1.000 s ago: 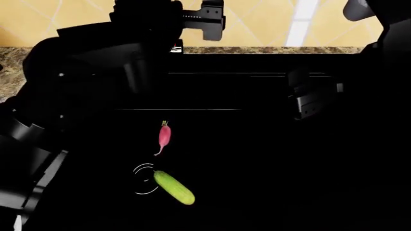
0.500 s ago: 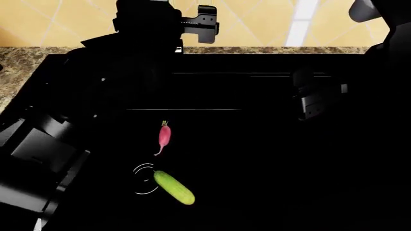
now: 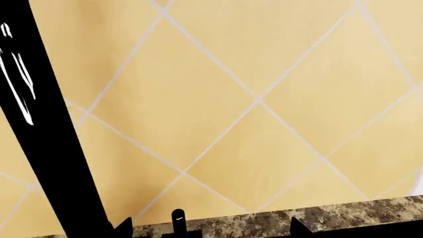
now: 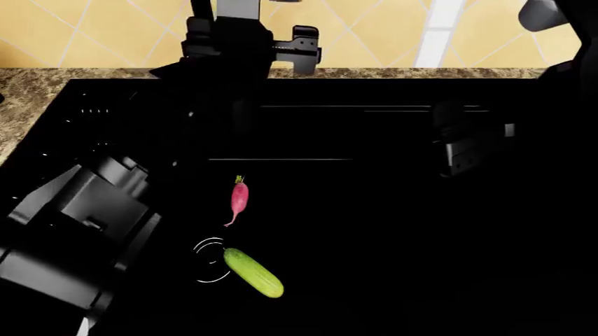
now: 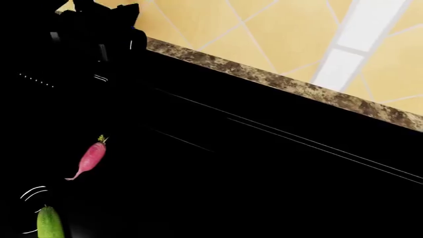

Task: Pick up the fruits and vegetables and place them in the sink. Turn on the sink faucet to wash them. Then turn the sink off and put them in the tray.

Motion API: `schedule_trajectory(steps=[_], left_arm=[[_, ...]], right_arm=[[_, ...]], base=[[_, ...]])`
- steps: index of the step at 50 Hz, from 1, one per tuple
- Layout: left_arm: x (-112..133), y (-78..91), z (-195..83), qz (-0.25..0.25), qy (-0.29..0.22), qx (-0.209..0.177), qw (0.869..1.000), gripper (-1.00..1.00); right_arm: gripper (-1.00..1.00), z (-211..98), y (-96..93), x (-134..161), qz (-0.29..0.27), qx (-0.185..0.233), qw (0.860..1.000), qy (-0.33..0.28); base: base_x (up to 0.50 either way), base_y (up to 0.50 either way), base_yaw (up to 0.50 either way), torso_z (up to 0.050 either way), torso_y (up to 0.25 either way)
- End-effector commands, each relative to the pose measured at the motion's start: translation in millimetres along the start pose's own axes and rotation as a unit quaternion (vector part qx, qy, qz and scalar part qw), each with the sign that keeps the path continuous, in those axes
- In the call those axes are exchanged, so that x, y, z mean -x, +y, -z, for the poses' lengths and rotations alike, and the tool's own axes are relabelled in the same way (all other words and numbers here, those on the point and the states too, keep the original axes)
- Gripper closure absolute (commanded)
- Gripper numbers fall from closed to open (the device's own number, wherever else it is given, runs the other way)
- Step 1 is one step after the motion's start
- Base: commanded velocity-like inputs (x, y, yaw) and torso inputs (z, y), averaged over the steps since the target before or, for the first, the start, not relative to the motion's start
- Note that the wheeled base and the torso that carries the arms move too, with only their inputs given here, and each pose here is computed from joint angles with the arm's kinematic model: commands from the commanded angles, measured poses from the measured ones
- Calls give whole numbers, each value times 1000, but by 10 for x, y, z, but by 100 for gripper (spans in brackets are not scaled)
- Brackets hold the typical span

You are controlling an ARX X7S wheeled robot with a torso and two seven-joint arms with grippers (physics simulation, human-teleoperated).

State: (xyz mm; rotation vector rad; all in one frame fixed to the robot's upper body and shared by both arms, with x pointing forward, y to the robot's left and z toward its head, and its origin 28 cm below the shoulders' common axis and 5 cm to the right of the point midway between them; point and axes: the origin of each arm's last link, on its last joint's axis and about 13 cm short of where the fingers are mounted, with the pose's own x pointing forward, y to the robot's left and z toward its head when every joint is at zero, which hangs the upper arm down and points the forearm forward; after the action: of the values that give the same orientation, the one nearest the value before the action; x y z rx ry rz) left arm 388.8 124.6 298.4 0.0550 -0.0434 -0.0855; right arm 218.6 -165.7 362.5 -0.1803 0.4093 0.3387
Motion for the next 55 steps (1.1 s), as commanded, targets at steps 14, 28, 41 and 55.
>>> schedule_trajectory(steps=[14,28,41,55], left_arm=[[-264,-70,153,-7,18,-12,1000,-100],[-313,-34,186,-14,28,-8,999,-100],[-331,15,109,-32,23,-2,999,-100],[-335,18,40,-37,10,-9,999,-100]], right_arm=[[-100,19,-47,37,7,0,1000,-1],[-100,32,-57,58,9,-1,1000,-3],[-100,32,-53,67,11,-1,1000,-2],[-100,28,-62,76,16,1,1000,-2]], base=[[0,0,0,0,0],[0,0,0,0,0],[0,0,0,0,-154],[0,0,0,0,0]])
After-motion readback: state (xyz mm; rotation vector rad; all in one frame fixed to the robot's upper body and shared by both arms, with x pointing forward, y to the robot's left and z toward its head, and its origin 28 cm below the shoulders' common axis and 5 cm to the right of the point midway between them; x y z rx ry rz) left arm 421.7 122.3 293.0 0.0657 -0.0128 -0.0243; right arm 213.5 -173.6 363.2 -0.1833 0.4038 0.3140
